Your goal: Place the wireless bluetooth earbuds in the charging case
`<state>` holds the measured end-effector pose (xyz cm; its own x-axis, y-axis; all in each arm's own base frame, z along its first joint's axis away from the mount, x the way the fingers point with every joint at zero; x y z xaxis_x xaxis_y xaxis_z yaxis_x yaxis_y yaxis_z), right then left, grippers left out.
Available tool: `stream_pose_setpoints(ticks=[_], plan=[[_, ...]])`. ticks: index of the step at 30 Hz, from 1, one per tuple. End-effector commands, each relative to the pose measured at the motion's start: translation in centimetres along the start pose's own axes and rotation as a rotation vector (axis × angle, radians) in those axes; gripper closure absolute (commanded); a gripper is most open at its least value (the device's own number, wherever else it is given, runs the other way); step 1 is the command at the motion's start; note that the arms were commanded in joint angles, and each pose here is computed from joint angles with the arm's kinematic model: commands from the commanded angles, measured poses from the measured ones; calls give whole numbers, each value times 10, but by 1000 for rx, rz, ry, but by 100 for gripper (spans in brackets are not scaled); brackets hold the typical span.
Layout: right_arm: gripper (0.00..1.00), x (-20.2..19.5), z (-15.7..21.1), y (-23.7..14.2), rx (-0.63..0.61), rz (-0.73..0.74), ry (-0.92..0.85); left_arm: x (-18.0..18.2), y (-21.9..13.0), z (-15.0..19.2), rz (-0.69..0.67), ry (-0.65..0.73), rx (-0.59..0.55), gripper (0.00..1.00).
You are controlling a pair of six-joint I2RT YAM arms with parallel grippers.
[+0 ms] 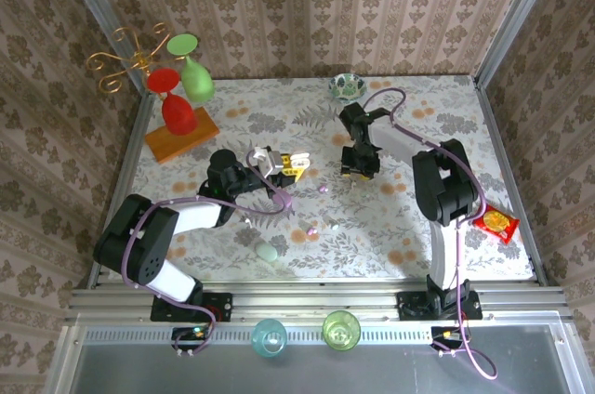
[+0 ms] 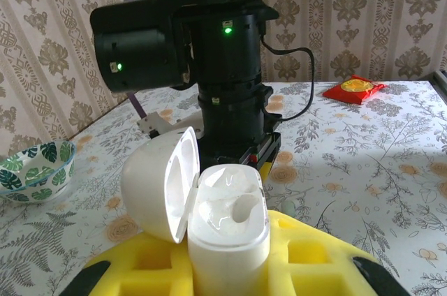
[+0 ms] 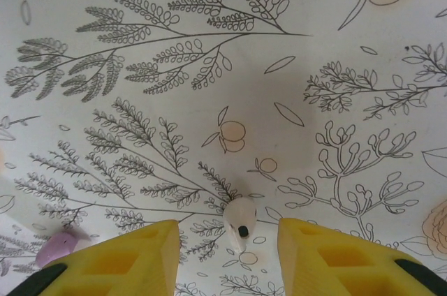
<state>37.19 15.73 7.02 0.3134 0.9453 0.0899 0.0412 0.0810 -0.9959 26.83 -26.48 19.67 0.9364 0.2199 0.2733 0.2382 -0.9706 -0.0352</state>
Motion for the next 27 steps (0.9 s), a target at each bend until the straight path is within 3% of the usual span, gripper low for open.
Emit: stream_pose_setpoints(ticks=[1,11,27], plan=[[59,-7,10,0,87,72,-18,-2,-3,-2,3,27,-2,100],[64,-4,14,9,187,76,-46,-3,-2,0,10,22,1,100],[69,-6,3,21,205,78,-37,-4,-1,1,16,15,-5,100]])
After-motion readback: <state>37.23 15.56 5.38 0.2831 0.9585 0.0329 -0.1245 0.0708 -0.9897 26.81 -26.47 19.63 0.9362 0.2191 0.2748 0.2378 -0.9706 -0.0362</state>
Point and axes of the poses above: each hand's point on the last joint's axis, 136 mm out from that joint toward the fingers, its own y axis out along the fingers, its own x axis along the line the jaws close on, z = x × y, the point moved 3 cm from there along -y, back along the fingers, and after that the axes turned 7 degrees about y, right-handed, at the moved point
